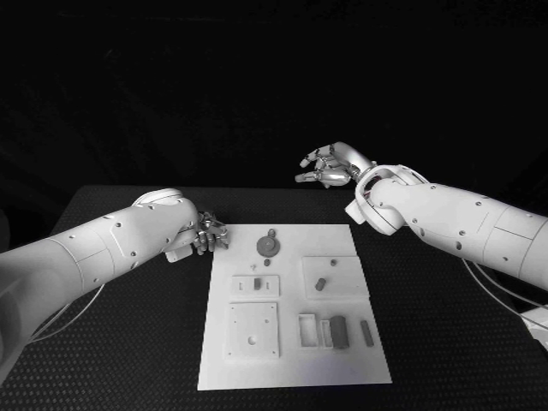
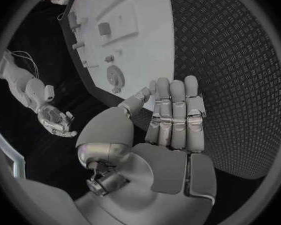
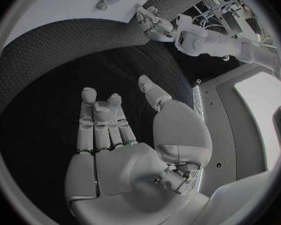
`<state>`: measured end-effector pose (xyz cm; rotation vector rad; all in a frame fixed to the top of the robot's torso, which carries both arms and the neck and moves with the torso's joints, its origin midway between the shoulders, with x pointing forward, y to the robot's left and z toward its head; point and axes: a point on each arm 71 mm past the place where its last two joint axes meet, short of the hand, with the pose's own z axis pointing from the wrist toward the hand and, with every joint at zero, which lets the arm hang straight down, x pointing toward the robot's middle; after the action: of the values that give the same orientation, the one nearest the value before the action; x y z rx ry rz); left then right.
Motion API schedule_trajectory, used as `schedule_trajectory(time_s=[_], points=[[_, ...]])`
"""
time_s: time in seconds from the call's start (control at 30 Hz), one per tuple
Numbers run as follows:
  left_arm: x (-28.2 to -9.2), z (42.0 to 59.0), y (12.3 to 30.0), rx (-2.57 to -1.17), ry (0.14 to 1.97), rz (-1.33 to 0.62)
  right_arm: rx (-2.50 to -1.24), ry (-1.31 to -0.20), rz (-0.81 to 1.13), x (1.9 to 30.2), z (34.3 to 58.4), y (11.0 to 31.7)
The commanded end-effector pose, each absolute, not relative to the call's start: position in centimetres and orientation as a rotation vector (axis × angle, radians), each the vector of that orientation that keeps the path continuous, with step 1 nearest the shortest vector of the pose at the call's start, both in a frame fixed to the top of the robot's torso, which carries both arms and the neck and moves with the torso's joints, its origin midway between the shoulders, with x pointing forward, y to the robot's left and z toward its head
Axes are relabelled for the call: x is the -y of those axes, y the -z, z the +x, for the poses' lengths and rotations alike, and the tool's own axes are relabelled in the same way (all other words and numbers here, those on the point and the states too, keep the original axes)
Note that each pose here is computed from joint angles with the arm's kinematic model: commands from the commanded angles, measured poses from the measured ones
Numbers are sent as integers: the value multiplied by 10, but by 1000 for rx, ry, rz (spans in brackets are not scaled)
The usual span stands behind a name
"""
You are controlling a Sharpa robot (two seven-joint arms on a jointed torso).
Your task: Assemble the parts on the task board
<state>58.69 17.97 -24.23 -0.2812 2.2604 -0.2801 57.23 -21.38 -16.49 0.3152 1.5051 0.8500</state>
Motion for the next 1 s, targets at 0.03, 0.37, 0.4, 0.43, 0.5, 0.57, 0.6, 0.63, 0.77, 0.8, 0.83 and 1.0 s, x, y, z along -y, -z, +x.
schedule_trajectory(time_s=[0.03, 0.37, 0.4, 0.43, 0.5, 0.57, 0.6, 0.63, 0.77, 0.8, 0.83, 1.0], points=[[-181, 583, 245, -2279, 328, -348, -1511, -857, 305, 214, 572, 165], [-190, 571, 238, -2258, 410, -468, -1510, -845, 311, 220, 573, 165], [-191, 569, 236, -2253, 421, -477, -1509, -842, 312, 221, 573, 165], [-190, 566, 234, -2250, 431, -483, -1509, -839, 313, 222, 573, 166], [-189, 560, 231, -2242, 446, -487, -1508, -831, 317, 225, 574, 166], [-189, 557, 228, -2220, 451, -498, -1507, -827, 319, 227, 575, 166], [-189, 554, 227, -2209, 452, -507, -1507, -826, 320, 227, 575, 166], [-189, 550, 226, -2202, 453, -513, -1507, -825, 320, 227, 575, 166], [-186, 535, 225, -2192, 467, -514, -1509, -825, 322, 227, 575, 166], [-185, 532, 225, -2193, 469, -509, -1511, -825, 322, 227, 575, 166], [-183, 530, 225, -2195, 473, -504, -1513, -824, 323, 227, 575, 166], [-180, 516, 230, -2206, 470, -477, -1515, -816, 327, 229, 576, 167]])
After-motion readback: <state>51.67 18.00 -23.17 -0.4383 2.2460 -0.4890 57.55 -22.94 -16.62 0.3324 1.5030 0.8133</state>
